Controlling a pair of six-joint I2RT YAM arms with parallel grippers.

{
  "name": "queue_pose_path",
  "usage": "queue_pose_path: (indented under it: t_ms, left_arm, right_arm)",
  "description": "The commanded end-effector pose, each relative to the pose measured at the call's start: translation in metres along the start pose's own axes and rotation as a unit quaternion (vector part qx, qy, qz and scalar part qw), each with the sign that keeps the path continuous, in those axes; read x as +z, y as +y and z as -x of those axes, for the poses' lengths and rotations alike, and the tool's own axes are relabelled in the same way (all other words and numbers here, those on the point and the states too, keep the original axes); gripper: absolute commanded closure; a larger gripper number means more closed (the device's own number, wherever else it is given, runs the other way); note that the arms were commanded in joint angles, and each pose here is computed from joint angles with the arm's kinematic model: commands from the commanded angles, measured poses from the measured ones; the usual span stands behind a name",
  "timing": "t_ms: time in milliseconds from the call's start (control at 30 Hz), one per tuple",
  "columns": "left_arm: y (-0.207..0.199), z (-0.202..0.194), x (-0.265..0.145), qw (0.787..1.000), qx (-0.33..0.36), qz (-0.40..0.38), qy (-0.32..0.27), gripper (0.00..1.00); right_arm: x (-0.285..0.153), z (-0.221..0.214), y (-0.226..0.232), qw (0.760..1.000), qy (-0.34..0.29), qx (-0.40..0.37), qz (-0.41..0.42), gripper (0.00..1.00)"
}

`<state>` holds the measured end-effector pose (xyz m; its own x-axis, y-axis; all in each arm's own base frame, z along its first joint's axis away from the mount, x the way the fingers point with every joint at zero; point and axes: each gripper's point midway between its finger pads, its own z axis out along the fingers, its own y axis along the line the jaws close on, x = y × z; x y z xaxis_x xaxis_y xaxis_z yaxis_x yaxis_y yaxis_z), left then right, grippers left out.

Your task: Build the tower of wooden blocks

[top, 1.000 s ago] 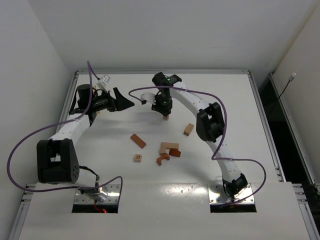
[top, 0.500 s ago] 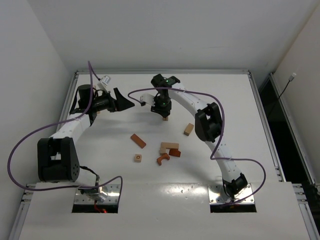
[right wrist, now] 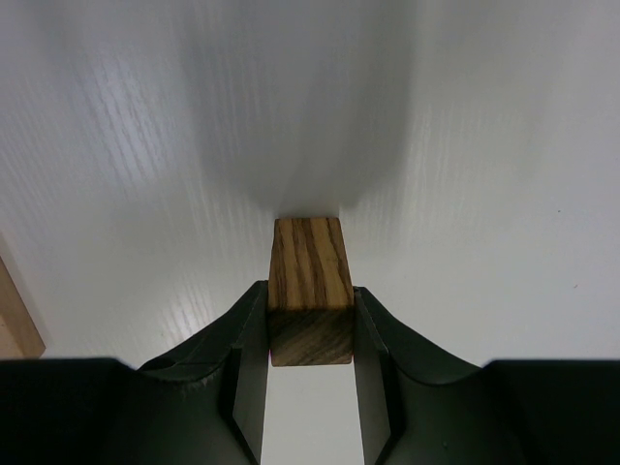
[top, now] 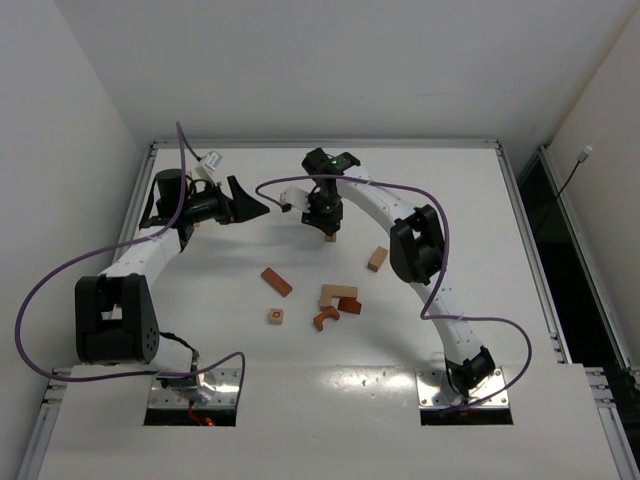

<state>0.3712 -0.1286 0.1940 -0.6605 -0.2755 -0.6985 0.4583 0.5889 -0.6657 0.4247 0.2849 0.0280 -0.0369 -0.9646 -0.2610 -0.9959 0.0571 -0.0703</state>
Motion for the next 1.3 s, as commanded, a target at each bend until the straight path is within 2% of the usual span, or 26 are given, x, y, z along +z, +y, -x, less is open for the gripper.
queue_pose_path:
  t_ms: [0,133,200,367,400,533,767,900,1000,1100,1133,1200,1233,1267]
  left_arm:
    - [-0.005,0.014,-0.001,1.000,0.017,-0.014,-0.013,0.00]
    - [-0.002,0.012,0.000,1.000,0.013,-0.012,-0.011,0.00]
    - [-0.002,0.012,0.000,1.000,0.013,-0.012,-0.011,0.00]
    - [-0.002,0.012,0.000,1.000,0.008,-0.013,-0.011,0.00]
    - [-0.002,0.012,0.000,1.000,0.008,-0.013,-0.011,0.00]
    - [-0.002,0.012,0.000,1.000,0.008,-0.013,-0.011,0.00]
    - [-0.008,0.016,-0.003,1.000,0.022,-0.015,-0.017,0.00]
    - [-0.010,0.013,-0.008,0.999,0.031,-0.005,-0.021,0.00]
    - [-0.010,0.009,-0.012,0.999,0.045,0.004,-0.020,0.00]
    - [-0.014,-0.011,-0.011,0.998,0.060,0.013,0.013,0.00]
    - [-0.029,-0.013,-0.004,0.994,0.106,0.000,0.025,0.00]
    - [-0.036,-0.032,0.005,0.990,0.124,0.014,0.064,0.00]
    - [-0.059,-0.042,0.018,0.982,0.169,-0.007,0.086,0.00]
    - [-0.062,-0.046,0.025,0.977,0.189,0.012,0.094,0.00]
  right_arm:
    - [-0.007,0.008,0.001,1.000,-0.010,-0.006,0.000,0.76]
    - [-0.007,0.008,0.001,1.000,-0.010,-0.006,0.000,0.67]
    - [-0.011,0.009,0.000,1.000,-0.013,-0.007,-0.004,0.56]
    - [-0.011,0.009,0.000,1.000,-0.013,-0.007,-0.004,0.44]
    - [-0.011,0.009,0.000,1.000,-0.013,-0.007,-0.004,0.38]
    - [-0.019,0.014,-0.003,1.000,-0.021,-0.005,-0.014,0.24]
    - [-0.051,0.027,-0.012,0.998,-0.048,-0.007,-0.047,0.17]
    - [-0.086,0.032,-0.016,0.995,-0.076,0.004,-0.069,0.16]
    - [-0.129,0.030,-0.020,0.990,-0.102,0.012,-0.099,0.16]
    - [-0.182,0.016,-0.028,0.978,-0.138,0.053,-0.146,0.15]
    - [-0.195,0.009,-0.031,0.973,-0.148,0.080,-0.159,0.15]
    - [-0.233,-0.030,-0.047,0.955,-0.156,0.136,-0.212,0.15]
    - [-0.244,-0.046,-0.051,0.943,-0.166,0.180,-0.225,0.15]
    - [-0.255,-0.065,-0.056,0.932,-0.171,0.211,-0.241,0.15]
